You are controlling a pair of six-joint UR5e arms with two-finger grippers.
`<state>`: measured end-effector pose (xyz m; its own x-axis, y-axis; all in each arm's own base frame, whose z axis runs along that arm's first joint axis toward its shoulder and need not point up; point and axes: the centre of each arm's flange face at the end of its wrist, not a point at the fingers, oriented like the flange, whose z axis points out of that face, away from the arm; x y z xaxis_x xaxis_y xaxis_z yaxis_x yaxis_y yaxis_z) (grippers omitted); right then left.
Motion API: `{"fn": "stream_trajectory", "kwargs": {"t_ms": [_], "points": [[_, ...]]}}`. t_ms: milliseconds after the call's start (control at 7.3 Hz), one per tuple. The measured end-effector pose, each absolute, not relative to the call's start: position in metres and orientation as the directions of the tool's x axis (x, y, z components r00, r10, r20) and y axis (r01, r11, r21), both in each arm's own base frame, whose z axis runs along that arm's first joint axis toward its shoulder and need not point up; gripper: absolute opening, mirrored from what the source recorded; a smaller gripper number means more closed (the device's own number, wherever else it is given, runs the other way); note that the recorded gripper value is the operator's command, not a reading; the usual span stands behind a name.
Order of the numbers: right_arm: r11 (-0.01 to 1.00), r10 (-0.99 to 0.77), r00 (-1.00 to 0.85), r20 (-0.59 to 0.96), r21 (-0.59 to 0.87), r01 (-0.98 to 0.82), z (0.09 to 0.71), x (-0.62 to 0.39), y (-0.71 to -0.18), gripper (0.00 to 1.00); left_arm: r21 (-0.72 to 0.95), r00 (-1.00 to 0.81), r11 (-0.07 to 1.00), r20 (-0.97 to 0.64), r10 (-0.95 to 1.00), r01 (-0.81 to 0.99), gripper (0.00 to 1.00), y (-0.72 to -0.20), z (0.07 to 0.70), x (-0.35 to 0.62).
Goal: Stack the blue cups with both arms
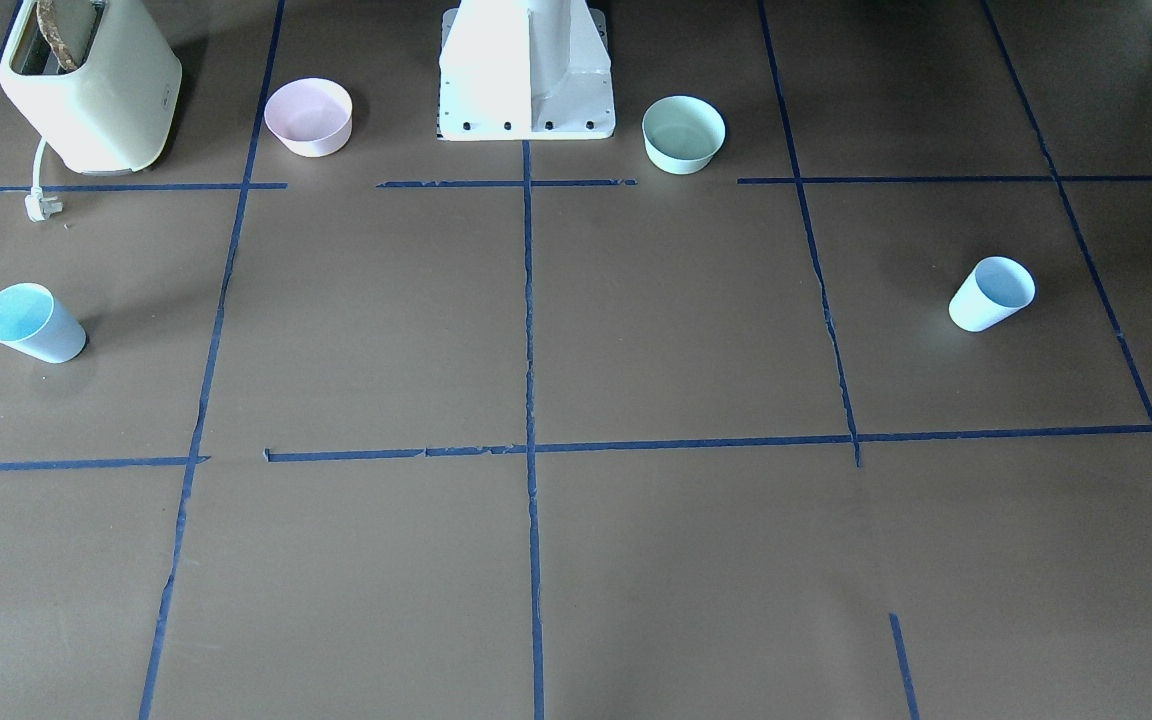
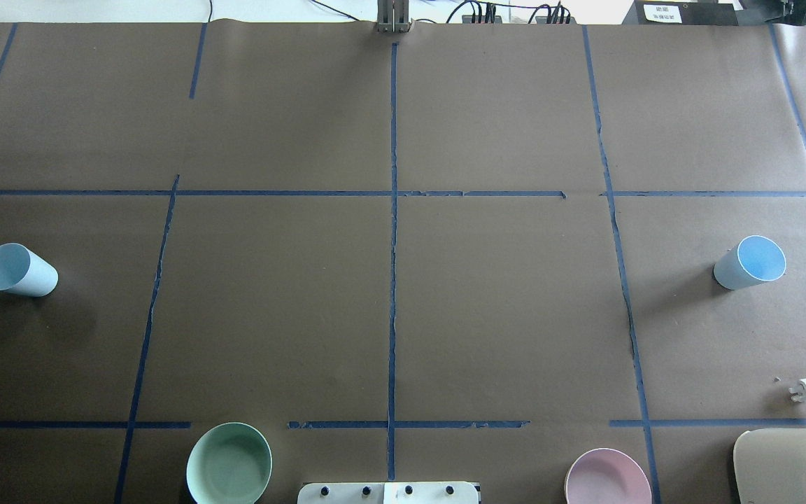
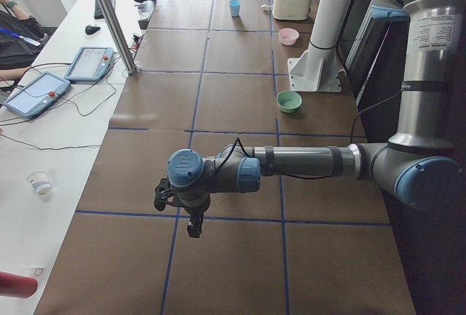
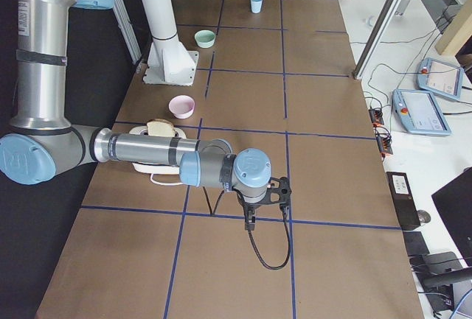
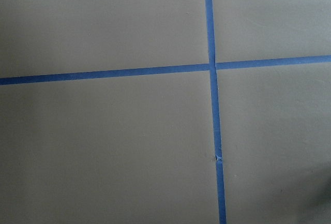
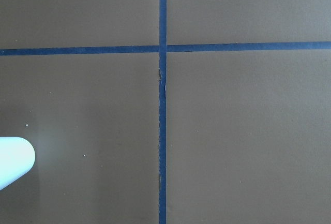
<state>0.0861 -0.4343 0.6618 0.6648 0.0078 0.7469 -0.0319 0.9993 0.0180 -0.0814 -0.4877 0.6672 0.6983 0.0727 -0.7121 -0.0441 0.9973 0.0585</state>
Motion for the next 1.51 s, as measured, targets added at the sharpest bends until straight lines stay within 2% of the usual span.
{"fn": "stream_trajectory", "kwargs": {"t_ms": [1507], "points": [[0.999,0.013,0.673,0.740,0.020,-0.040,0.6575,0.0872,-0.4389,1.00,0.060,0.697,0.997,-0.713,0.074,-0.044,1.00,-0.4875,0.6670,-0.0813]]}}
